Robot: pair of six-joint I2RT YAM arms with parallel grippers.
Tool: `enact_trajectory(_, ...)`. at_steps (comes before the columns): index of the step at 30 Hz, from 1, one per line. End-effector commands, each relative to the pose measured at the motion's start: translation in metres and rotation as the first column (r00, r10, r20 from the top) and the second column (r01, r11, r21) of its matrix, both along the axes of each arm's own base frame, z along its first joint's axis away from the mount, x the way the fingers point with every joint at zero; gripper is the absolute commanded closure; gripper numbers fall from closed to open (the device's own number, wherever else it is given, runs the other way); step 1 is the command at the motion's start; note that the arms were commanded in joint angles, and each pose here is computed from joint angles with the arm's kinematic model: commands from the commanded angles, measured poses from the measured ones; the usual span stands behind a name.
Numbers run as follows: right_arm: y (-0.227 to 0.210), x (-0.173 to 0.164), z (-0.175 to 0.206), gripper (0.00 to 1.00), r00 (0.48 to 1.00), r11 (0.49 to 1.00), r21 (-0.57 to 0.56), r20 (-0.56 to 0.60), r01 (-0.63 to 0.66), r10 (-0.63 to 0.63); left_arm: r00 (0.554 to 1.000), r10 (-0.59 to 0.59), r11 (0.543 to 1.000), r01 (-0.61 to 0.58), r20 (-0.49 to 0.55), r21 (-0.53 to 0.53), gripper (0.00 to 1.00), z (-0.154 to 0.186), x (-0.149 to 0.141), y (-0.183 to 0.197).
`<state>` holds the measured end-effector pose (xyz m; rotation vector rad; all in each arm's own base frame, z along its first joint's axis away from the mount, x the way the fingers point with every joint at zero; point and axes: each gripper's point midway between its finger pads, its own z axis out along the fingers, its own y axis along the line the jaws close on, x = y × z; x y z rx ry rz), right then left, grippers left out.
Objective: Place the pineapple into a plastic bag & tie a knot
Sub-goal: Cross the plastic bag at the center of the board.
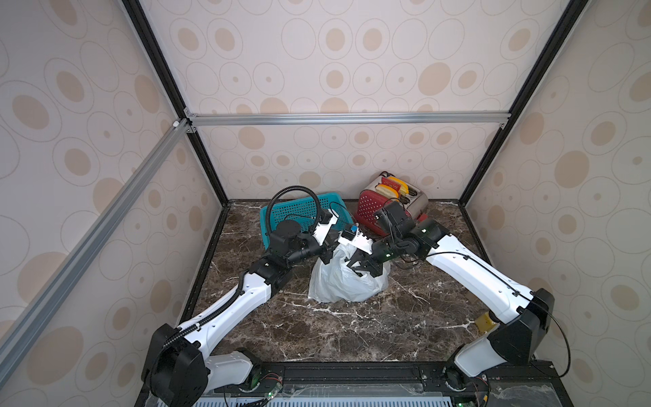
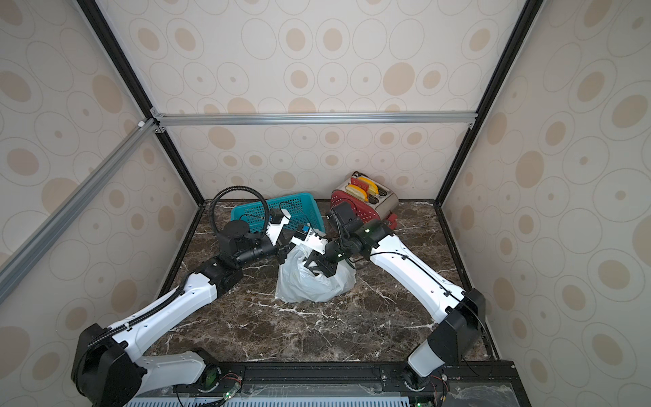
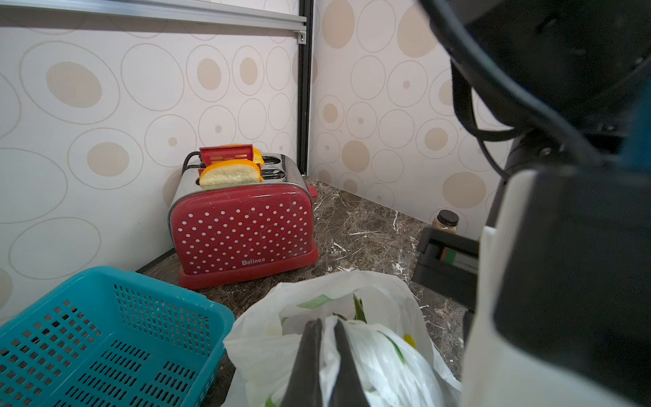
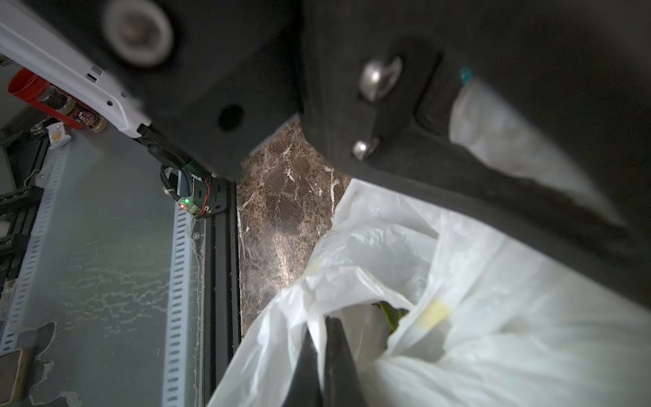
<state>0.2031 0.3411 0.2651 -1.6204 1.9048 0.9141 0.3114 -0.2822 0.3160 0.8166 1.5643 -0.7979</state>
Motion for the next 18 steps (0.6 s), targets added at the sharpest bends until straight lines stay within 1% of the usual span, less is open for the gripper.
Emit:
enact_trajectory(1,-0.004,0.010,-0.027,1.00,0.998,0.993,-0.101,0.011,0.055,-0.054,0.998,0.014,0.999,-0.011,0.069,-0.052,1.00,0.035,0.003,-0.001)
enact_trajectory(3,-0.018,0.033,-0.047,1.00,0.984,0.968,-0.197,0.113,0.158,-0.137,0.998,0.014,0.999,-0.010,0.068,-0.051,1.00,0.035,0.002,0.000)
enact_trajectory(5,-0.035,0.054,-0.061,1.00,0.955,0.931,-0.265,0.219,0.253,-0.198,0.997,0.014,0.999,-0.011,0.070,-0.046,1.00,0.036,0.000,0.001)
enact_trajectory(6,-0.041,0.063,-0.064,1.00,0.937,0.910,-0.284,0.263,0.303,-0.230,0.997,0.014,0.999,-0.010,0.069,-0.044,1.00,0.036,-0.001,0.002)
enact_trajectory(8,-0.045,0.075,-0.065,1.00,0.913,0.890,-0.287,0.312,0.353,-0.262,0.998,0.013,0.999,-0.011,0.067,-0.039,1.00,0.036,-0.003,0.003)
enact_trajectory(10,-0.042,0.081,-0.060,1.00,0.899,0.889,-0.250,0.323,0.384,-0.297,0.998,0.015,0.999,-0.013,0.060,-0.029,1.00,0.034,-0.005,0.005)
enact_trajectory(13,-0.025,0.078,-0.052,1.00,0.906,0.911,-0.167,0.271,0.377,-0.325,0.999,0.025,1.000,-0.025,0.045,-0.015,1.00,0.026,-0.005,0.007)
enact_trajectory(15,-0.015,0.077,-0.049,1.00,0.904,0.917,-0.107,0.244,0.385,-0.352,0.998,0.044,0.999,-0.044,0.043,0.006,1.00,0.021,-0.003,0.009)
enact_trajectory(17,-0.006,0.080,-0.044,1.00,0.892,0.912,-0.028,0.222,0.408,-0.393,0.997,0.060,0.997,-0.062,0.052,0.040,0.96,0.015,0.000,0.012)
enact_trajectory(18,-0.003,0.082,-0.043,1.00,0.888,0.909,0.007,0.209,0.417,-0.409,0.996,0.072,0.995,-0.075,0.059,0.058,0.90,0.013,0.003,0.015)
